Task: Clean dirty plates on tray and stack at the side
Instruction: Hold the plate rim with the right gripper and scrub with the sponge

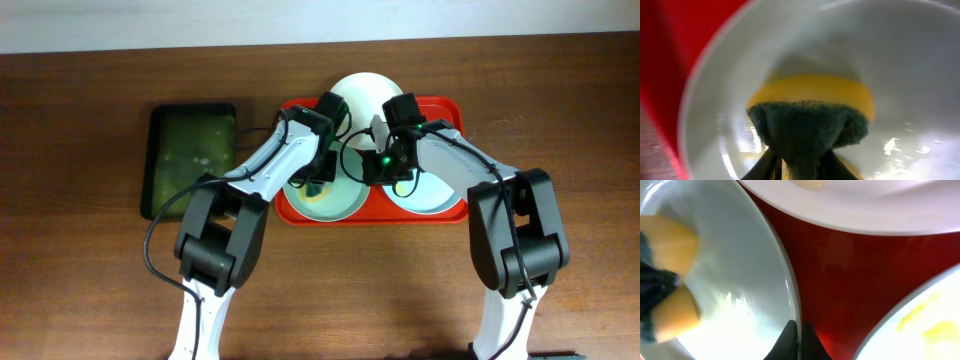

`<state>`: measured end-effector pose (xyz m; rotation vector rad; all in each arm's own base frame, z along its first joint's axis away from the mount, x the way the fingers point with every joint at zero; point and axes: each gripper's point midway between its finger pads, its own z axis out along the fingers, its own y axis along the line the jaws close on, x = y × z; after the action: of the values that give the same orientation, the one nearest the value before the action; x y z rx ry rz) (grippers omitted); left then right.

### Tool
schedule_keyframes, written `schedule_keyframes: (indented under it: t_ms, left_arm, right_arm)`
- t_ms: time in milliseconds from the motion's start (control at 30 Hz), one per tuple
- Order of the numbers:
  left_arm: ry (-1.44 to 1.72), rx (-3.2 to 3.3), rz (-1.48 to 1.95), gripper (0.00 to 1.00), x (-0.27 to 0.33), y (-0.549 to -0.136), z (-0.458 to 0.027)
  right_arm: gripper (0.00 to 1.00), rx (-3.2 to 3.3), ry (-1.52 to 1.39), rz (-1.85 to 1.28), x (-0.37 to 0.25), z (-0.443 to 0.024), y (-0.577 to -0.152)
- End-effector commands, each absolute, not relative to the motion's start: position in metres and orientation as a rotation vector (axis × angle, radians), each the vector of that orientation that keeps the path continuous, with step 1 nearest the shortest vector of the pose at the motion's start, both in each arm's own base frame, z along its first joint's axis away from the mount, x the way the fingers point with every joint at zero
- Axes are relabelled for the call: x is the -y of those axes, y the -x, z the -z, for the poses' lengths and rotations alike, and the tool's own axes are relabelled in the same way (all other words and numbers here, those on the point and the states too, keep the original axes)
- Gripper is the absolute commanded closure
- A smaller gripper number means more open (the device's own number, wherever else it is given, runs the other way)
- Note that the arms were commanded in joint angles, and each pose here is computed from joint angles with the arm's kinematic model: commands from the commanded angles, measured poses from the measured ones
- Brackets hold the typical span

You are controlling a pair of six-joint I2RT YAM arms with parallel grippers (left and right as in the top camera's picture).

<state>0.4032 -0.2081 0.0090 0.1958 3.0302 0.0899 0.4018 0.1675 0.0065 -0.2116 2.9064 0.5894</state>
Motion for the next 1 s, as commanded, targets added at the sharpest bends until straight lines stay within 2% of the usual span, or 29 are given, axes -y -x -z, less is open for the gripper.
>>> schedule_keyframes:
  t_ms: [0,100,167,300,433,500,567,633,700,800,967]
  left_arm:
    - [-0.084,-3.016,-0.332,1.00,0.150,-0.427,-0.005]
    - [-0.047,-3.002,-0.269,1.00,0.152,-0.441,-0.034]
    - [-0.051,-3.030,-0.038,1.00,0.179,-0.441,-0.040]
    - [-0.079,-3.100,0.343,1.00,0.223,-0.427,-0.027]
    - [-0.151,-3.114,0.448,1.00,0.246,-0.411,-0.002]
    - [-0.159,-3.117,0.407,1.00,0.244,-0.408,0.006]
    - [-0.140,-3.067,-0.045,1.00,0.195,-0.417,0.023]
    - [-0.093,-3.009,-0.385,1.00,0.153,-0.420,0.018]
    - [0.000,-2.929,-0.591,1.00,0.126,-0.425,-0.004]
    - [0.050,-2.877,-0.537,1.00,0.121,-0.436,-0.036]
    - [0.155,-2.770,-0.115,1.00,0.136,-0.443,-0.130]
  right_arm:
    - [0.96,-2.933,0.231,-0.585,-0.166,0.002,-0.398]
    - [0.96,-2.933,0.231,-0.585,-0.166,0.002,-0.398]
    - [0.96,-2.933,0.231,-0.585,-0.166,0.002,-0.398]
    - [0.96,-2.932,0.231,-0.586,-0.166,0.002,-0.398]
    - [0.96,-2.928,0.231,-0.586,-0.167,0.001,-0.399]
    - [0.96,-2.925,0.231,-0.586,-0.167,0.000,-0.400]
    - [0.96,-2.932,0.230,-0.579,-0.166,-0.006,-0.401]
    - [0.96,-2.950,0.220,-0.515,-0.160,-0.012,-0.404]
    - [0.96,-2.950,0.219,-0.500,-0.159,-0.020,-0.407]
    - [0.96,-2.941,0.221,-0.501,-0.160,-0.028,-0.411]
    - [0.96,-2.880,0.225,-0.375,-0.153,-0.074,-0.428]
